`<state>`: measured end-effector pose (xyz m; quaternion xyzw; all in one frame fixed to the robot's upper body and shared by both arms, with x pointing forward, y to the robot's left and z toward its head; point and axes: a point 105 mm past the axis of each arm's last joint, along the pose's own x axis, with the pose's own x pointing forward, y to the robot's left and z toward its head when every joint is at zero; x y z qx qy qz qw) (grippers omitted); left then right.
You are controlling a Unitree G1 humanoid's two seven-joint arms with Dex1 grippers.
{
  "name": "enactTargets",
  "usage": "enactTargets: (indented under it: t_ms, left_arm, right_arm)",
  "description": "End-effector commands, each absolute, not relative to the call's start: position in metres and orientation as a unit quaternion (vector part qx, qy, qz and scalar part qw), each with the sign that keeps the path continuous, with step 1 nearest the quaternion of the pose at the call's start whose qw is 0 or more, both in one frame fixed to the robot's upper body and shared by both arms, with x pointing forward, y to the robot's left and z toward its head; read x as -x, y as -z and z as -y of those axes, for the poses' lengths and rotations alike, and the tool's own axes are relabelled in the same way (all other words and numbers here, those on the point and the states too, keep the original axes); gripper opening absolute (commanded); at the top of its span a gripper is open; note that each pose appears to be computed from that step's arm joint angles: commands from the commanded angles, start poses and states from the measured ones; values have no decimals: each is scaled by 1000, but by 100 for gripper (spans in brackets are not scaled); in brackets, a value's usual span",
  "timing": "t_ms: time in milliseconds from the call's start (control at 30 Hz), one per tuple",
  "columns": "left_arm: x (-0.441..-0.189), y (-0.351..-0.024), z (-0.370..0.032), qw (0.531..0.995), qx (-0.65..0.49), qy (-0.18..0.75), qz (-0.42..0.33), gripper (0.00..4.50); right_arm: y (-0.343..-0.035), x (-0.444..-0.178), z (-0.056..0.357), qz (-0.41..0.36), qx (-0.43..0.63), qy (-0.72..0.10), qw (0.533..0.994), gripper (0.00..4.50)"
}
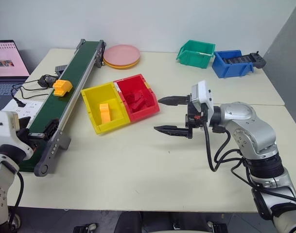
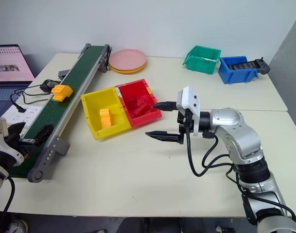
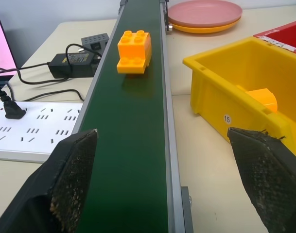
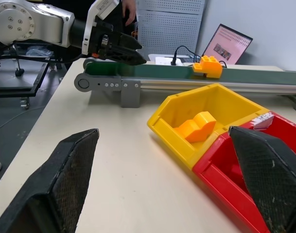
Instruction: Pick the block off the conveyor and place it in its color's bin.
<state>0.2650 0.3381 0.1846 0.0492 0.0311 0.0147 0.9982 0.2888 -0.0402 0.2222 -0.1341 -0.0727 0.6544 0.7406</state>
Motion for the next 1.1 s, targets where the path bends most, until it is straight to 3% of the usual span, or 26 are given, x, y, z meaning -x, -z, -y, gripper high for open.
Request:
enactTargets:
  t_ms: [33, 667, 800, 1100]
  left_arm:
    - [-265, -195, -342, 998, -60, -19, -21, 444]
    - [-265, -176, -362, 995, -36, -43, -86, 444]
    - [-263, -174, -367, 993, -32, -53, -96, 383]
    - [-259, -168, -362, 991, -41, -58, -112, 201]
  right_arm:
    - [-229, -270, 37, 88, 149, -691, 702, 450]
    - [-223, -256, 38, 68, 166, -718, 673, 450]
    - [-223, -256, 39, 67, 168, -717, 674, 450]
    - [-228, -258, 39, 68, 173, -714, 675, 450]
